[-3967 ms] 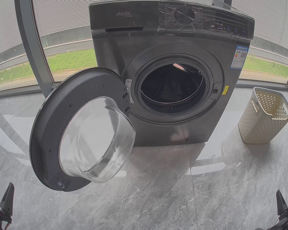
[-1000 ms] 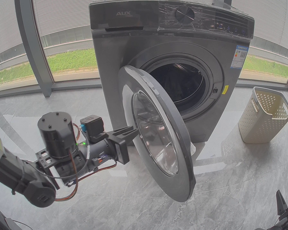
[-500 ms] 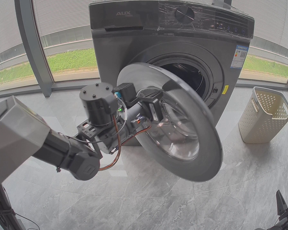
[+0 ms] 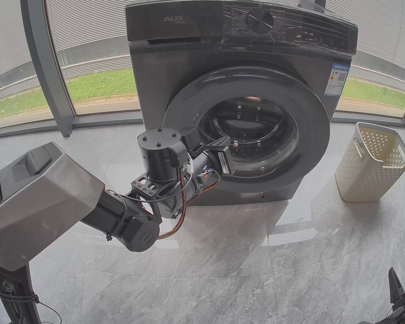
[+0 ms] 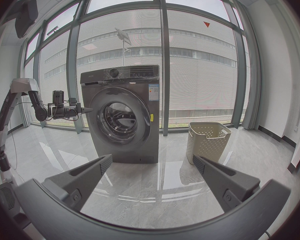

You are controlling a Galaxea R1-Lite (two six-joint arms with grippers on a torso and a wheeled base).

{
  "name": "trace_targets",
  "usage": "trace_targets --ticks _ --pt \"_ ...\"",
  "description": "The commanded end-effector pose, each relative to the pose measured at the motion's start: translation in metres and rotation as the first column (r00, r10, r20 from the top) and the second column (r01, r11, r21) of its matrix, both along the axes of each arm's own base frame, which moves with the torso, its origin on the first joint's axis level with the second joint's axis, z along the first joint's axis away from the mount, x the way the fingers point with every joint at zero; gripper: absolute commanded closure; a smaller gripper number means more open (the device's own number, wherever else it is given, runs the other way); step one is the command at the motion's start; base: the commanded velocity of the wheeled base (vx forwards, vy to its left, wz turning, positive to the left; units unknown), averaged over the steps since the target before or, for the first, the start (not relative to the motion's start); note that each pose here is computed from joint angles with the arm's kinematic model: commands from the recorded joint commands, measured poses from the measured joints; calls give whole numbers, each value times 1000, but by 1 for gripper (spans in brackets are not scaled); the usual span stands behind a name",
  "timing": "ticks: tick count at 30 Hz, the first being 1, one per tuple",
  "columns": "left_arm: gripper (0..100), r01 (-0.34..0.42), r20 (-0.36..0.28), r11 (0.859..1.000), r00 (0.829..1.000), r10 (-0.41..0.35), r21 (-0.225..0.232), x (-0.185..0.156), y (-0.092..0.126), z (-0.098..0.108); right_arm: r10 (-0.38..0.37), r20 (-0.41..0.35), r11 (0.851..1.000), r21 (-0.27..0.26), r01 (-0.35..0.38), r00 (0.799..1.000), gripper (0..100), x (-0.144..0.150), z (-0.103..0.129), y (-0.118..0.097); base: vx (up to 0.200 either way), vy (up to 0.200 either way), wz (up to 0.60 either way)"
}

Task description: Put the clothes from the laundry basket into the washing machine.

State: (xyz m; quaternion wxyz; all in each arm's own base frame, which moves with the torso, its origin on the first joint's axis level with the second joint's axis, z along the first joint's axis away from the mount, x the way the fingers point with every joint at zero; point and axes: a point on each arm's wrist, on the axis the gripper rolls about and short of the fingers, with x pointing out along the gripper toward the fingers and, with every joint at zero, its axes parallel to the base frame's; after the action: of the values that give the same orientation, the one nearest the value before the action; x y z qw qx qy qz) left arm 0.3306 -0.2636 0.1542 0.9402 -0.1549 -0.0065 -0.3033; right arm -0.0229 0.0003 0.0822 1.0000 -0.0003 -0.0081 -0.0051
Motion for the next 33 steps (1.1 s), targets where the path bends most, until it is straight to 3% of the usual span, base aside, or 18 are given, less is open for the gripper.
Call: trace_targets --ticks 1,7,10,12,14,15,19,25,28,30,32,33 --pt "100 -1 -8 1000 1000 1 5 -9 7 3 -1 -5 1000 0 1 1000 0 0 -5 0 0 0 0" --pt "100 3 -16 1000 1000 -3 16 -23 16 11 -1 -5 1000 0 1 1000 0 0 -5 0 0 0 0" --pt "100 4 -78 997 997 2 81 -49 32 5 1 -5 1000 0 -1 1000 0 0 -5 0 0 0 0" --pt "100 9 -108 987 994 8 159 -81 51 -1 -1 -5 1000 0 1 1000 0 0 -5 0 0 0 0" --pt "100 3 -116 979 993 21 204 -104 69 -3 -1 -5 1000 -1 1 1000 0 0 -5 0 0 0 0" --pt "100 3 -116 979 993 21 204 -104 69 -3 -1 -5 1000 -1 1 1000 0 0 -5 0 0 0 0" --pt "100 -10 -114 968 993 39 249 -169 119 -4 -1 -5 1000 -1 1 1000 0 0 -5 0 0 0 0" --pt "100 -91 -49 973 993 103 212 -223 173 -2 -1 -7 1000 1 1 1000 0 1 -5 0 0 0 0" --pt "100 -192 5 967 981 193 166 -247 208 -6 -1 -7 1000 -3 1 1000 0 1 -5 0 0 0 0" --pt "100 -237 26 960 972 236 148 -256 219 -4 1 -9 1000 -1 -1 1000 0 1 -5 0 0 0 0" --pt "100 -298 11 939 954 300 171 -267 232 -10 -1 -7 1000 -1 1 1000 0 0 -5 0 0 0 0" --pt "100 -336 -3 920 939 344 203 -273 239 -15 1 -7 1000 1 -1 1000 0 1 -5 0 0 0 0"
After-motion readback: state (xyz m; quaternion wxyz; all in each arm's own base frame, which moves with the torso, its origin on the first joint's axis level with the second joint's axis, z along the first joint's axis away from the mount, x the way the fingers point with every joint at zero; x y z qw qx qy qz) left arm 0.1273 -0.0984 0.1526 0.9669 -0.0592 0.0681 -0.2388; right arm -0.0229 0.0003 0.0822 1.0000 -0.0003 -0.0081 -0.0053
